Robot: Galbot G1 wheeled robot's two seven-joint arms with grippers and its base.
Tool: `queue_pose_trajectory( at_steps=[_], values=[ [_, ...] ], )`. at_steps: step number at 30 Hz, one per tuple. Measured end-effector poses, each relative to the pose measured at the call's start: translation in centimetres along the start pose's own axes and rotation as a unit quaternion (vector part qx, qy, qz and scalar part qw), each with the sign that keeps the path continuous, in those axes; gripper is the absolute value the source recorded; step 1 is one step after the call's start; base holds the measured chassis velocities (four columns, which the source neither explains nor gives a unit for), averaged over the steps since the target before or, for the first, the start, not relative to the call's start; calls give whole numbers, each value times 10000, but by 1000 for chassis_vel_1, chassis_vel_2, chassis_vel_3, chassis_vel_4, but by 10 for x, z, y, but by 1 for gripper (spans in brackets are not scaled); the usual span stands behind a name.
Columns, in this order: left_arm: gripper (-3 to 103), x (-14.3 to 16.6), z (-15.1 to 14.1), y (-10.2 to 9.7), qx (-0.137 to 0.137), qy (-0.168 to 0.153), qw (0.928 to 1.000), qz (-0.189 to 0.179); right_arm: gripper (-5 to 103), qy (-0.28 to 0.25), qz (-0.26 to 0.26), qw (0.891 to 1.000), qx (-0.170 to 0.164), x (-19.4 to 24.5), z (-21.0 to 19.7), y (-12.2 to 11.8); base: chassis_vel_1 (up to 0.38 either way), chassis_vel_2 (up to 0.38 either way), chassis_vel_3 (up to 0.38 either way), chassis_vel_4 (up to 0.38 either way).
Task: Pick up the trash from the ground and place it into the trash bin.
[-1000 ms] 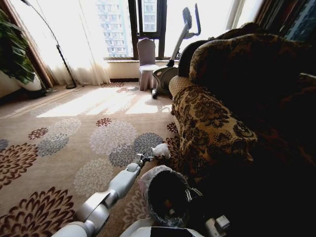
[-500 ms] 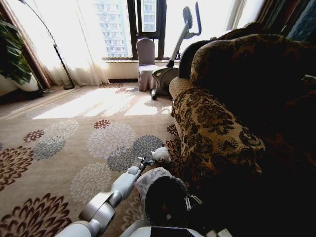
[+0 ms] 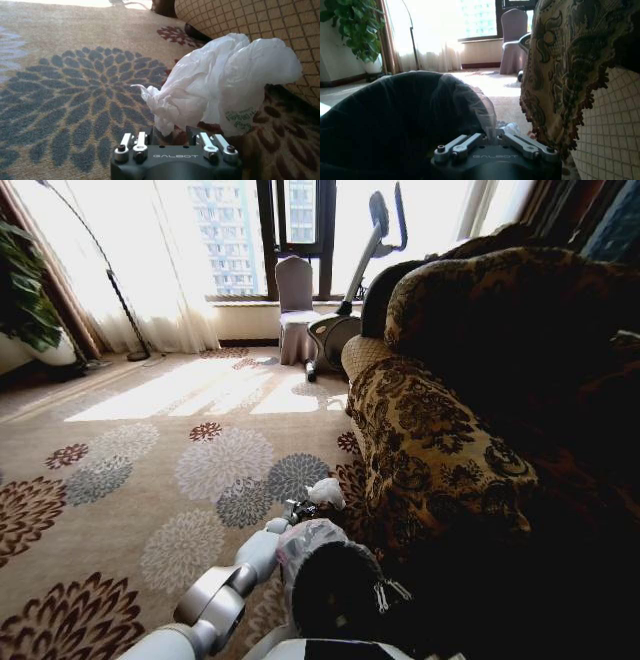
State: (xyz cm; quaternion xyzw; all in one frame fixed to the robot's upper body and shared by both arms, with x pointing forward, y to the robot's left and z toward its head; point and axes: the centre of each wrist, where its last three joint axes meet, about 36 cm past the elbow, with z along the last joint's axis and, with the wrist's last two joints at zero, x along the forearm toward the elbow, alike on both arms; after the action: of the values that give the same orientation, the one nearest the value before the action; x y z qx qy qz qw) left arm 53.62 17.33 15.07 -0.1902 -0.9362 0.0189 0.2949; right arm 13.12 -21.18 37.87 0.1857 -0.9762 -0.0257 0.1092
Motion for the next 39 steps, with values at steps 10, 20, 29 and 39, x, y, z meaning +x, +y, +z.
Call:
queue_pose_trajectory(
  at_steps=[10,20,29,39],
  values=[
    [21,2,1,4,123,-46,9999,-33,4,8,4,10000,-13,1,0,2,0,0,0,0],
    [0,1,-1,4,234,-91,9997,-14,4,-83,-1,10000,-50,3,3,3,0,0,0,0],
    [0,2,-2,4,332,-139,9993,44,4,-88,-4,9999,-47,3,3,2,0,0,0,0],
    [7,8,1,6,-129,-33,9998,-113,4,-194,65,9998,-75,-2,2,2,0,0,0,0]
  ],
)
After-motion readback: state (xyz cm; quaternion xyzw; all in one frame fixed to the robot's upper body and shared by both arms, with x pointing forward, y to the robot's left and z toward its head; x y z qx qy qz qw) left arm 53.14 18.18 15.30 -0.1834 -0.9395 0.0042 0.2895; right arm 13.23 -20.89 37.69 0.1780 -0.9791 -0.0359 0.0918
